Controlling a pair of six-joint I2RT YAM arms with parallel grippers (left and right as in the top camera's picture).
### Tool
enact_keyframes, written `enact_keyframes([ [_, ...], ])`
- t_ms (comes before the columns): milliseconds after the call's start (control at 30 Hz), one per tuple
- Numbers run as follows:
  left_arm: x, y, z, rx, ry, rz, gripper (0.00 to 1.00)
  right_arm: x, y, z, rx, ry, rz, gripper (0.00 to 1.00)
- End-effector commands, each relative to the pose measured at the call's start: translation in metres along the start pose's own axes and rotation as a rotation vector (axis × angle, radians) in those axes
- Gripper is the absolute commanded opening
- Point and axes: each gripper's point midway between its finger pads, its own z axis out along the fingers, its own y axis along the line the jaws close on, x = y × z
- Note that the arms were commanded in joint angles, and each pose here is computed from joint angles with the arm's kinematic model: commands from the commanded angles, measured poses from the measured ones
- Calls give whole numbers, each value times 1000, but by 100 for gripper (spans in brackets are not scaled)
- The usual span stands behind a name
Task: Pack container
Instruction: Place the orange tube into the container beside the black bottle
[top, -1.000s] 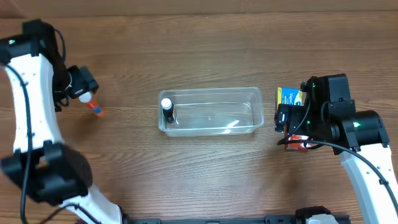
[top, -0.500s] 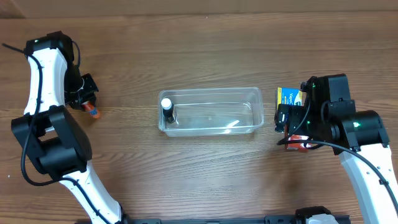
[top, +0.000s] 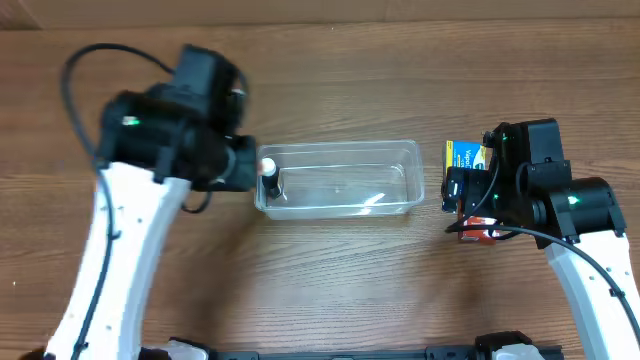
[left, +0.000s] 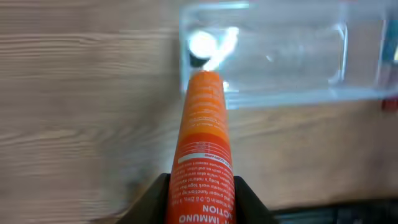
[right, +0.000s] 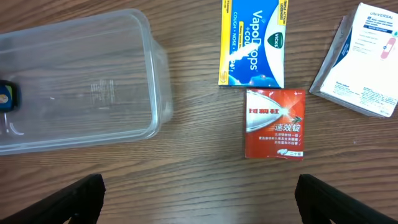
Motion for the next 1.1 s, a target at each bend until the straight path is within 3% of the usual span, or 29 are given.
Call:
enact_keyframes([
  [0,22,-34,40,6,89,51,4,-7,2,-8,-13,-32,5,100],
  [167,34,-29,105,-23,134,40,6,-7,4,-8,-24,-30,4,100],
  [500,24,-8,169,-174,220,20,7,-4,3,-4,-21,-19,5,100],
  [600,21,-3,183,-188,245,3,11,-4,3,-4,-21,-20,5,100],
  [633,21,0,186,-192,252,-5,14,-4,3,-4,-21,-20,5,100],
  [733,20,4,188,-196,259,-17,61,-4,3,-4,-21,-20,5,100],
  [767,20,4,187,-195,258,-17,67,-4,3,-4,-21,-20,5,100],
  [933,4,-4,165,-174,209,-18,76,-4,3,-4,-21,-19,5,100],
  [1067,-32,-19,95,-113,59,-22,81,-4,3,-4,-21,-19,5,100],
])
